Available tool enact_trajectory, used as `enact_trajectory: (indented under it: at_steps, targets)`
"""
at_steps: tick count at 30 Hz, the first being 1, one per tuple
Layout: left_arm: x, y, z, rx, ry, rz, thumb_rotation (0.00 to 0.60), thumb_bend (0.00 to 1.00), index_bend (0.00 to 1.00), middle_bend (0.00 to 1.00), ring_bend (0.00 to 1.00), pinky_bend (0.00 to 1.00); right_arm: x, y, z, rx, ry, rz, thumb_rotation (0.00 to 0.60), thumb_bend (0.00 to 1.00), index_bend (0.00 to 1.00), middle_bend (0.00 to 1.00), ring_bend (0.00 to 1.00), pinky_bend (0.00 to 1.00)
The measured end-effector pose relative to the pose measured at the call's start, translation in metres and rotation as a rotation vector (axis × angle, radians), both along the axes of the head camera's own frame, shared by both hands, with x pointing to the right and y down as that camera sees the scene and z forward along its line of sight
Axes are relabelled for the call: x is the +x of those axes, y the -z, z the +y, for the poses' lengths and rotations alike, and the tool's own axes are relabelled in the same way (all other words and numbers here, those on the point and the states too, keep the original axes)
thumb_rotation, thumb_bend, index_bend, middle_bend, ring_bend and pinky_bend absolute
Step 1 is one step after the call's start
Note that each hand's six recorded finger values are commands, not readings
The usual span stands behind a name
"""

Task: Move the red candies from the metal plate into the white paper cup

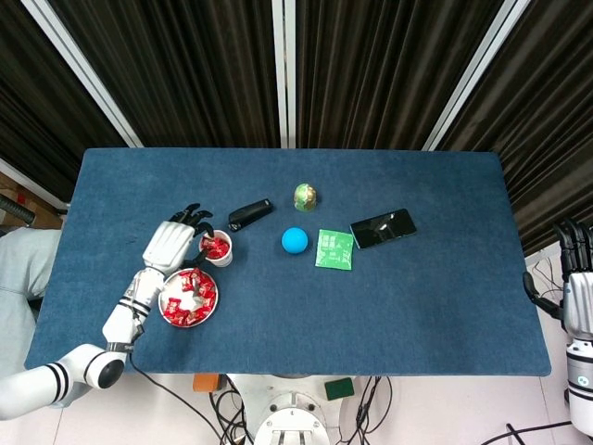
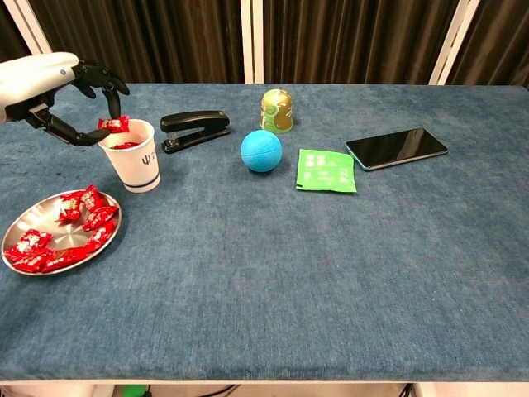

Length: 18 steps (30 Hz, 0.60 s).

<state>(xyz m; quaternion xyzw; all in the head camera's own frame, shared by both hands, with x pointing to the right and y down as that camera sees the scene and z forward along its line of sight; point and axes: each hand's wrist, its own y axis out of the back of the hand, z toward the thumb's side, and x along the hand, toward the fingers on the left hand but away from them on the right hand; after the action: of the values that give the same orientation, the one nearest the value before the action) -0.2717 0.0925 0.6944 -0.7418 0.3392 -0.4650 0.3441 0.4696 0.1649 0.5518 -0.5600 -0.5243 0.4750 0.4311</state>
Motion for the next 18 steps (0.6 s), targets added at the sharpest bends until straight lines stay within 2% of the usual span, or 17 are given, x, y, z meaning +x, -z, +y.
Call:
enact_trajectory:
  at_steps: [4, 10, 18]
  targets:
    - [0.0, 0.005, 0.001, 0.016, -0.005, 0.009, 0.6, 0.35, 0.19, 0.21, 0.06, 0.23, -0.001, 0.001, 0.0, 0.002, 0.003, 0.0, 0.6, 0.34, 0.0, 0.0, 0.0, 0.0]
    - [-0.015, 0.018, 0.013, 0.029, -0.001, -0.007, 0.6, 0.35, 0.3, 0.21, 0.07, 0.23, -0.002, 0.005, 0.0, 0.015, 0.005, 0.002, 0.6, 0.34, 0.0, 0.0, 0.0, 0.0]
    - [-0.062, 0.034, 0.06, -0.016, -0.001, -0.105, 0.6, 0.35, 0.33, 0.21, 0.07, 0.23, -0.005, 0.006, -0.001, 0.017, 0.012, 0.001, 0.6, 0.34, 0.0, 0.0, 0.0, 0.0]
